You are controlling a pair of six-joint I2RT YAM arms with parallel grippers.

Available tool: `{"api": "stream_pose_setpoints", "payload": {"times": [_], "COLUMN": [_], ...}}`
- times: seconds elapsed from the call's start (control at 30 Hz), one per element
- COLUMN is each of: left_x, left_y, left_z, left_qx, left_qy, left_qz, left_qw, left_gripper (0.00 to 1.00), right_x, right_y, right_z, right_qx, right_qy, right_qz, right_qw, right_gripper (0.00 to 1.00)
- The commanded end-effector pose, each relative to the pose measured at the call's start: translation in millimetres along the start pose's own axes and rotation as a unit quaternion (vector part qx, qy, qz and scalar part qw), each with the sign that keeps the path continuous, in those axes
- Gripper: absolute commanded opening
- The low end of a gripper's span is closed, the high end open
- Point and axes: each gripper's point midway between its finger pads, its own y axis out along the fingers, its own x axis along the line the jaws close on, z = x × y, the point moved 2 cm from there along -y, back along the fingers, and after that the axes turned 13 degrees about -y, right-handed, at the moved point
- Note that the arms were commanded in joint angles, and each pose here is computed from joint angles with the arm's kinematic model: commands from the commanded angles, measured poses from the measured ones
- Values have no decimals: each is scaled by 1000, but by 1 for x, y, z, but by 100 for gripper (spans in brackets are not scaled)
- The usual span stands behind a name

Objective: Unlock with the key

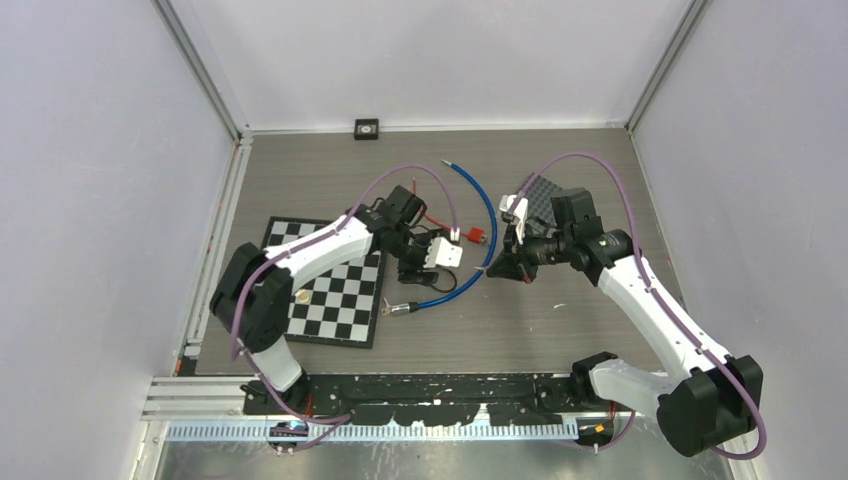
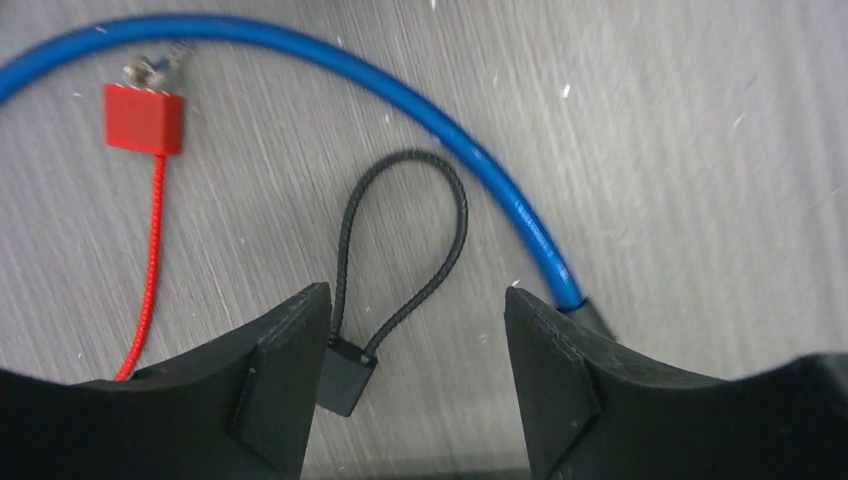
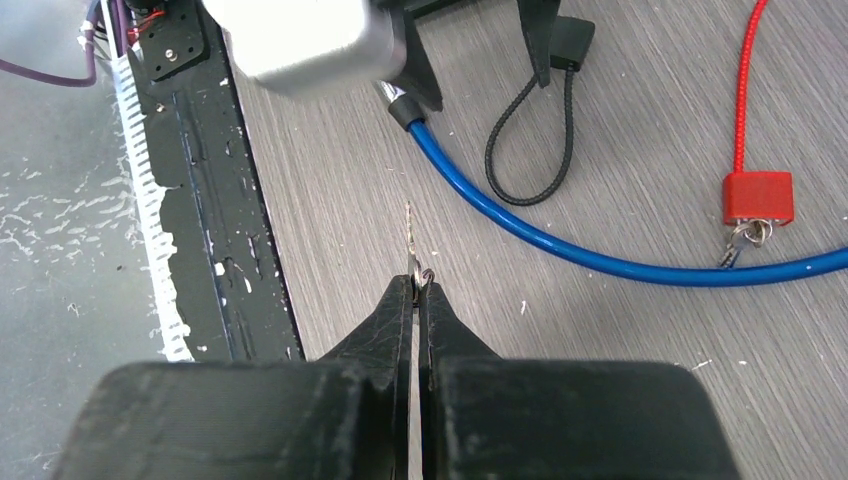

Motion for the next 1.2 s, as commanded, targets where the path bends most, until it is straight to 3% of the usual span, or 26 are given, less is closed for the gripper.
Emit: {"api": "stream_pose_setpoints", "payload": {"times": [0.0, 0.13, 0.47, 0.6, 0.73, 0.83, 0.97, 1.07, 1.17], "left_x": [19, 32, 52, 58, 61, 67, 81, 86, 84], "left_y": [0, 4, 20, 30, 35, 36, 27, 22, 21], "left_z": [34, 55, 71, 73, 72, 69, 49, 39, 36], "left_qx": [115, 179, 216, 210, 200, 189, 146, 109, 85], "left_qy": [150, 177, 182, 170, 145, 100, -19, -123, -231], "left_qz": [22, 55, 71, 58, 40, 5, -71, -128, -165], "left_qw": [982, 966, 957, 961, 968, 977, 987, 978, 955], "left_gripper": [67, 67, 66, 58, 44, 28, 10, 7, 8], "right_x": [-5, -6, -8, -8, -9, -9, -9, -9, -9], "right_y": [-3, -4, -6, -6, -7, -8, -10, -10, -9], "right_z": [-7, -7, -6, -6, -7, -8, -9, -10, -9], "right_qx": [-5, -5, -5, -6, -10, -13, -16, -17, -16], "right_qy": [-25, -24, -19, -15, -12, -11, -11, -12, -9], "right_qz": [19, 21, 25, 24, 24, 26, 28, 27, 26], "right_qw": [999, 999, 999, 1000, 1000, 1000, 999, 999, 999], "right_gripper": [1, 1, 0, 1, 1, 0, 1, 0, 0]}}
